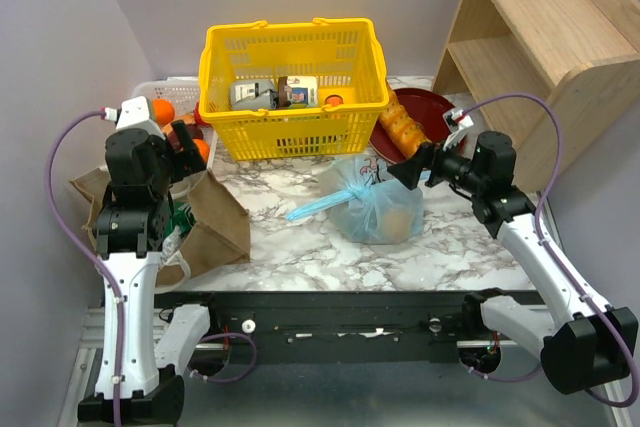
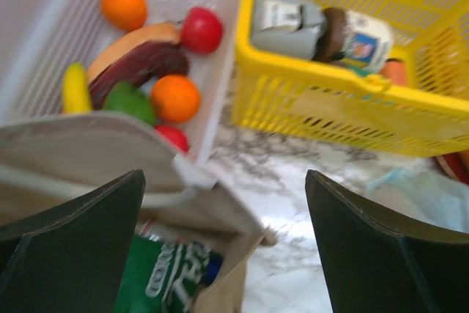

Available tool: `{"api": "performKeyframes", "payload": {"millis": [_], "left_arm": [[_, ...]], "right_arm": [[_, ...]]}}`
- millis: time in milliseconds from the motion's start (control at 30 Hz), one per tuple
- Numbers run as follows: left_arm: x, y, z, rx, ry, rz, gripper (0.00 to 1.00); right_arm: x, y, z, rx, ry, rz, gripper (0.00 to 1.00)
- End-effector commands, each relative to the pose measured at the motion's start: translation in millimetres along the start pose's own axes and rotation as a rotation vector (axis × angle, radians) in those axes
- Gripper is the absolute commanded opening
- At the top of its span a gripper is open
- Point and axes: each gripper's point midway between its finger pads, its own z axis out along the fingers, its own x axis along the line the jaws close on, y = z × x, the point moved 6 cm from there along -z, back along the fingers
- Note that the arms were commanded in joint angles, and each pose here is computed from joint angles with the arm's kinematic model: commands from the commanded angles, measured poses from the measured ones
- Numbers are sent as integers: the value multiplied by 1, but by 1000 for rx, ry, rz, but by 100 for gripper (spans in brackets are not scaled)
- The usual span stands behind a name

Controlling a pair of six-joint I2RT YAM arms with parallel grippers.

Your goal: Place the mixed food into the grocery bags and tie them

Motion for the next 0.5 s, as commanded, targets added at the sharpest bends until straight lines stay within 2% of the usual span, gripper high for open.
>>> {"api": "performKeyframes", "payload": {"millis": [0, 67, 167, 267, 333, 467], "left_arm": [[53, -38, -40, 191, 374, 115, 99], [47, -52, -47, 261, 316, 103, 99], [38, -63, -56, 303, 221, 74, 99], [22, -82, -51, 364, 63, 43, 99], [4, -88, -48, 377, -98, 8, 99], [-7, -103, -43, 441, -217, -8, 88]], "right_arm": [[-6, -2, -2, 6, -75, -138, 98], [-11, 3, 1, 14, -99, -162, 98], [-12, 3, 5, 43, -92, -158, 98], [-10, 3, 8, 39, -84, -164, 98], [-10, 2, 9, 41, -89, -174, 98], [-1, -5, 18, 74, -75, -266, 98]]}}
